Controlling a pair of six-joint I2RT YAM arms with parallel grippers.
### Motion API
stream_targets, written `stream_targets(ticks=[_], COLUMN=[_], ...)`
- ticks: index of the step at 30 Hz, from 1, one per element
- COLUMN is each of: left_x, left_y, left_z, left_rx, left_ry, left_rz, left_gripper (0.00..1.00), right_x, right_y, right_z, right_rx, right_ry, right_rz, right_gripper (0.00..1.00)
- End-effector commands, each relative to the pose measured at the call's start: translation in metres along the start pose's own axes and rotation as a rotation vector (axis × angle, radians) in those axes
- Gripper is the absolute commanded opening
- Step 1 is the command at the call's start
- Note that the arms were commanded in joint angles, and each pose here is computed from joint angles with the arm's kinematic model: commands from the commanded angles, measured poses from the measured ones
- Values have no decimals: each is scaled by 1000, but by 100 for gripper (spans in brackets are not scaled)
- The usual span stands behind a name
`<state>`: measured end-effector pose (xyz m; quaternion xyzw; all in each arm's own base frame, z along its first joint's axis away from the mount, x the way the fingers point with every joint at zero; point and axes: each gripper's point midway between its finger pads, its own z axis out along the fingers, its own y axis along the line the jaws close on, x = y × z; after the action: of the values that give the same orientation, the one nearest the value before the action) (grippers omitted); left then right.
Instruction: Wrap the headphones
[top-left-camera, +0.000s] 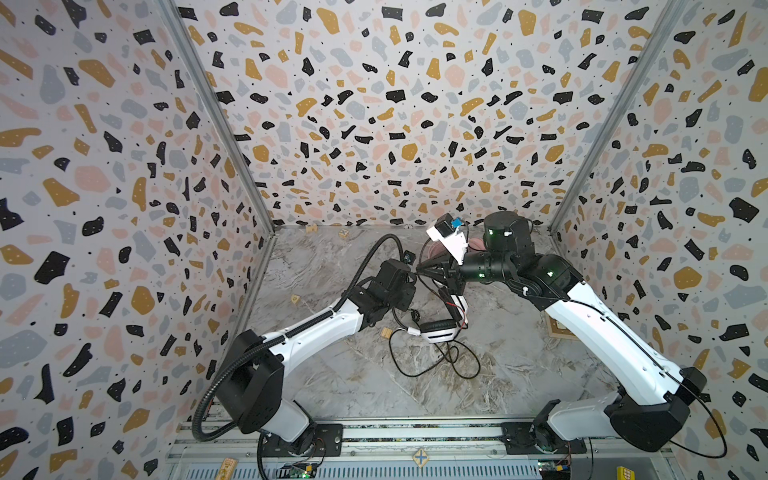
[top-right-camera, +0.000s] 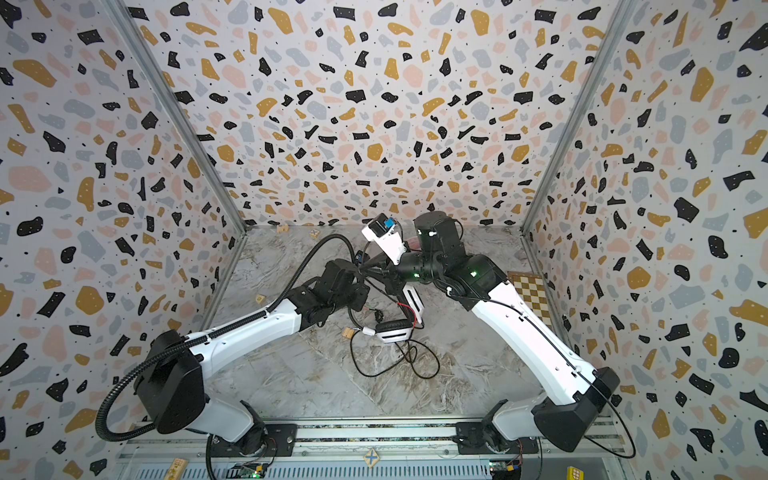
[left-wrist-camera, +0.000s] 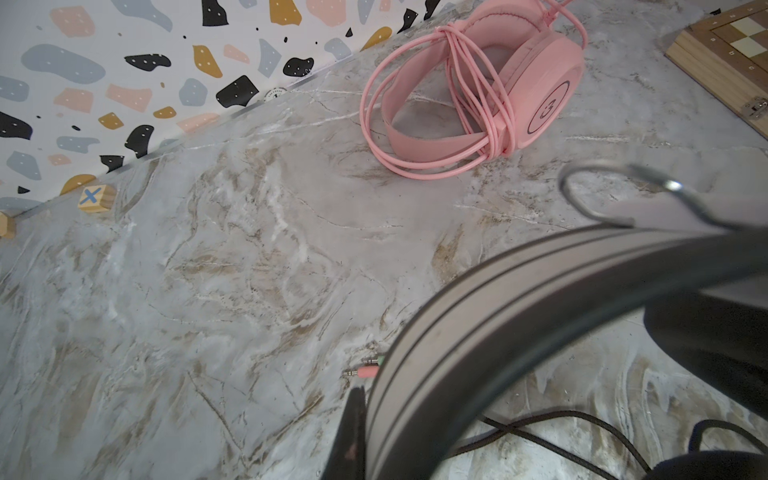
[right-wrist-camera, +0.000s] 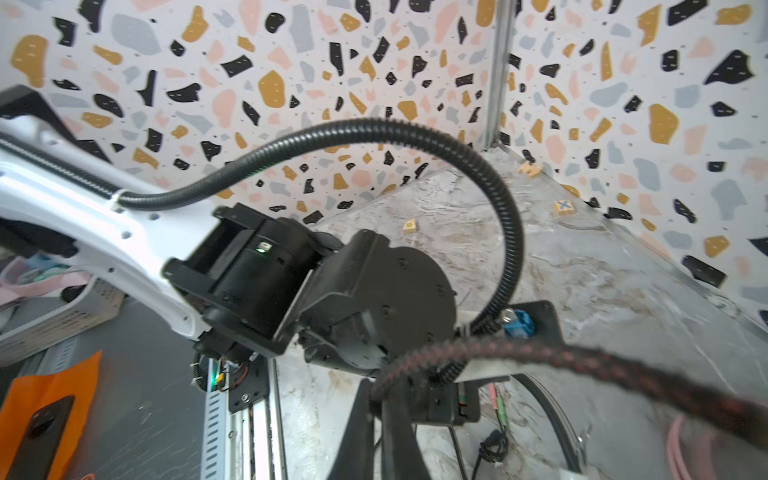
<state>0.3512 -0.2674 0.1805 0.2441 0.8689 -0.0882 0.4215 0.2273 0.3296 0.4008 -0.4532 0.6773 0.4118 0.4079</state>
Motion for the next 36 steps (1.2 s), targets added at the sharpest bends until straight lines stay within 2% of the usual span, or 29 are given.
stream_targets(ticks=[1,6,14,20,29,36], left_x=[-50,-56,-68,-69,-78,-91], left_y=[-11,-16,-5,6,20,24], left_z=[-15,-26,-68,-78,-87,-104], left_rx=[73,111,105,89,174,239], left_ry=[-156,-194,-347,-380,-448,-514], left_rz=[-31,-23,-33,-54,-169,-208], left_gripper=[0,0,0,0,0,0], right_x=[-24,-14,12,29,55,76], right_y=[31,12,-77,-115,-131,-135], right_z=[-7,-3,-30,-49,-59,-52], right_rx=[-156,-124,51,137,150,126], right_ry=[-74,-62,-130,-179,-199,-166], right_rz=[-29,8,198,272,338,374], right_gripper=[5,5,4,4,4,4])
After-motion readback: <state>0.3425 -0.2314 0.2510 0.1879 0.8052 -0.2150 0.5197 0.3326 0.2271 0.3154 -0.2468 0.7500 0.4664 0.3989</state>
